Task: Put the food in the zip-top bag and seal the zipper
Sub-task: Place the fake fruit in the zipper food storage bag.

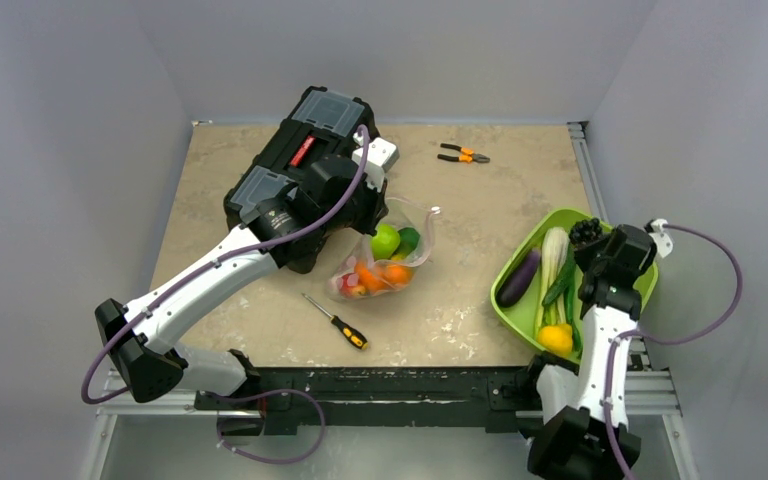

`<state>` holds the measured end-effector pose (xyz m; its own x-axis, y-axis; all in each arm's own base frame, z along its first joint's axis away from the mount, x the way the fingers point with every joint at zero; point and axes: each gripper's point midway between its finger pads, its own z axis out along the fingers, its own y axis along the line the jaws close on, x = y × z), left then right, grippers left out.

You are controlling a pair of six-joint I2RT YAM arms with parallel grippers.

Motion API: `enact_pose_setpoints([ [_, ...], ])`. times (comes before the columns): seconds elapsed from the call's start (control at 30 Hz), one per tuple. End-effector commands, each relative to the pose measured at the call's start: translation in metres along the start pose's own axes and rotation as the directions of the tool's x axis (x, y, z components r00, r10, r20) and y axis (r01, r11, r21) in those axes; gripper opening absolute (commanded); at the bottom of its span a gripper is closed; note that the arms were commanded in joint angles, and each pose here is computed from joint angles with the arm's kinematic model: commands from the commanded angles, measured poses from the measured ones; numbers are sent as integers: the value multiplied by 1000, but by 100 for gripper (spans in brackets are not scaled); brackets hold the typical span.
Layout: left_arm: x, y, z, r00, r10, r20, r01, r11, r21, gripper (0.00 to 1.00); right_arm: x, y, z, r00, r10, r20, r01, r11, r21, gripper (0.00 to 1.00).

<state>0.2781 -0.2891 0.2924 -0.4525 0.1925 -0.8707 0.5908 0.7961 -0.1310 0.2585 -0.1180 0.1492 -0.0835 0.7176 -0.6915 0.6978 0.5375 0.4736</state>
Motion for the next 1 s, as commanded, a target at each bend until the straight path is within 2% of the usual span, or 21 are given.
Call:
enact_pose_setpoints([
  [0.0, -26, -8, -8, 997, -22, 71, 20, 999, 32, 0, -11, 102, -44, 997, -75, 0, 69, 923, -380, 0],
  [0.1, -25, -8, -7, 997, -22, 68, 20, 999, 31, 0, 4, 160, -83, 991, -134, 4, 116, 839, -532, 0],
  [0.23, -25, -8, -6, 998, -19, 66, 17, 999, 29, 0, 55, 228, -150, 962, -265, -65, 120, 625, -771, 0],
  [0.4, -25, -5, -7, 998, -15, 68, 14, 1000, 17, 0, 98, 264, -237, 917, -400, 10, 164, 354, -921, 0],
  [0.5, -25, -6, -6, 998, -15, 67, 14, 1000, 19, 0, 122, 271, -278, 886, -463, 25, 145, 227, -963, 0],
  [0.63, -25, -5, -6, 998, -14, 66, 13, 1000, 17, 0, 132, 275, -307, 892, -448, 54, 147, 177, -973, 0],
  [0.83, -25, -5, -6, 998, -12, 68, 11, 1000, 13, 0, 138, 282, -324, 884, -463, 60, 130, 120, -984, 0],
  [0.97, -26, -4, -7, 997, -10, 70, 10, 1000, 10, 0, 127, 274, -327, 899, -433, 59, 122, 119, -985, 0],
])
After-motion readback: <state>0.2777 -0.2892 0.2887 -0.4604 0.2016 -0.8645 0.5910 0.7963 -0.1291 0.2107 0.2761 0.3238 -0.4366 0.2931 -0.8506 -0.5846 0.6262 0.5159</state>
